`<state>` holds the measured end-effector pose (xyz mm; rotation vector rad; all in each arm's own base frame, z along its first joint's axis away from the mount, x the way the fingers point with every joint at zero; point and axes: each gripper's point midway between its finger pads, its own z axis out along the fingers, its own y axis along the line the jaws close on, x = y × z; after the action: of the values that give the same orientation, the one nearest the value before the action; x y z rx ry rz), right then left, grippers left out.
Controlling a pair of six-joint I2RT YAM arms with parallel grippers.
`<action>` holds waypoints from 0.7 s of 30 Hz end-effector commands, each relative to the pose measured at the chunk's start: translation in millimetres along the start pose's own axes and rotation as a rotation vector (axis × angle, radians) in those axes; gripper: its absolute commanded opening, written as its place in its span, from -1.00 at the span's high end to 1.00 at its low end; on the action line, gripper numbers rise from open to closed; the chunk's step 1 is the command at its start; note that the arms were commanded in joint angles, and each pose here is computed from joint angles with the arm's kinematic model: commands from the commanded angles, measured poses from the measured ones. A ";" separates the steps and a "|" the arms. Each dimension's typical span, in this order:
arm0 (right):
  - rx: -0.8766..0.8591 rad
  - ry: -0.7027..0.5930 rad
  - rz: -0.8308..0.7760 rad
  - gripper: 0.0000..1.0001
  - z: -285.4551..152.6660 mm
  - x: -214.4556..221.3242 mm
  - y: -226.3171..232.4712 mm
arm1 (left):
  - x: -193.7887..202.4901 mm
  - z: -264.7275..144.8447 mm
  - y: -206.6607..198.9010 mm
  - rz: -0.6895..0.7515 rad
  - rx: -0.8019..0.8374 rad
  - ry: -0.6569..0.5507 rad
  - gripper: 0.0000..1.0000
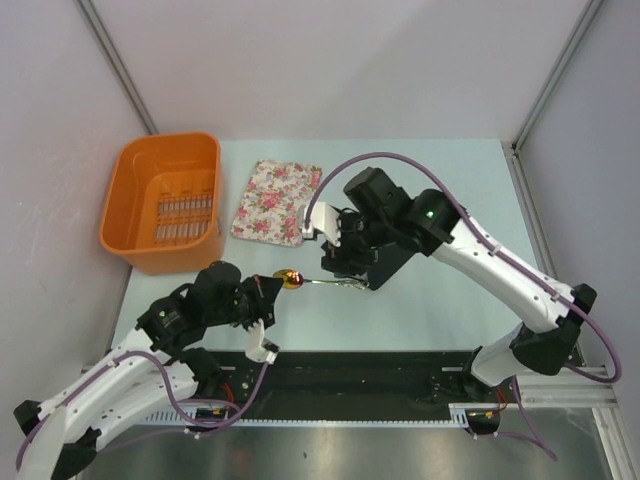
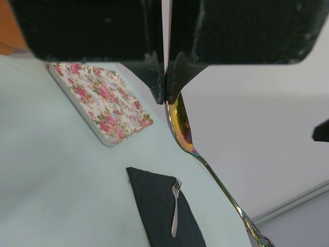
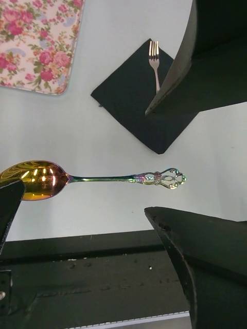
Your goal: Place the utensils on the paper napkin and roll it up
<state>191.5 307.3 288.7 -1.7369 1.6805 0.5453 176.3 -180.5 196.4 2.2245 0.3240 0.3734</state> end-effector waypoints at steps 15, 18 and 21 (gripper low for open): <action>-0.087 0.088 -0.028 -0.15 75.4 0.9 9.2 | -10.1 -2.4 39.8 0.194 -0.083 -0.071 1.00; -0.103 0.101 -0.025 -0.14 80.9 6.1 12.3 | -9.8 -2.0 41.3 0.185 -0.083 -0.075 1.00; -0.108 0.109 -0.021 -0.05 83.4 10.3 13.5 | -9.5 -2.5 42.3 0.176 -0.088 -0.075 1.00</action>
<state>192.1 352.9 219.4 -1.8941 1.7600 0.5258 175.4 -191.6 198.0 2.2390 0.2833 0.3294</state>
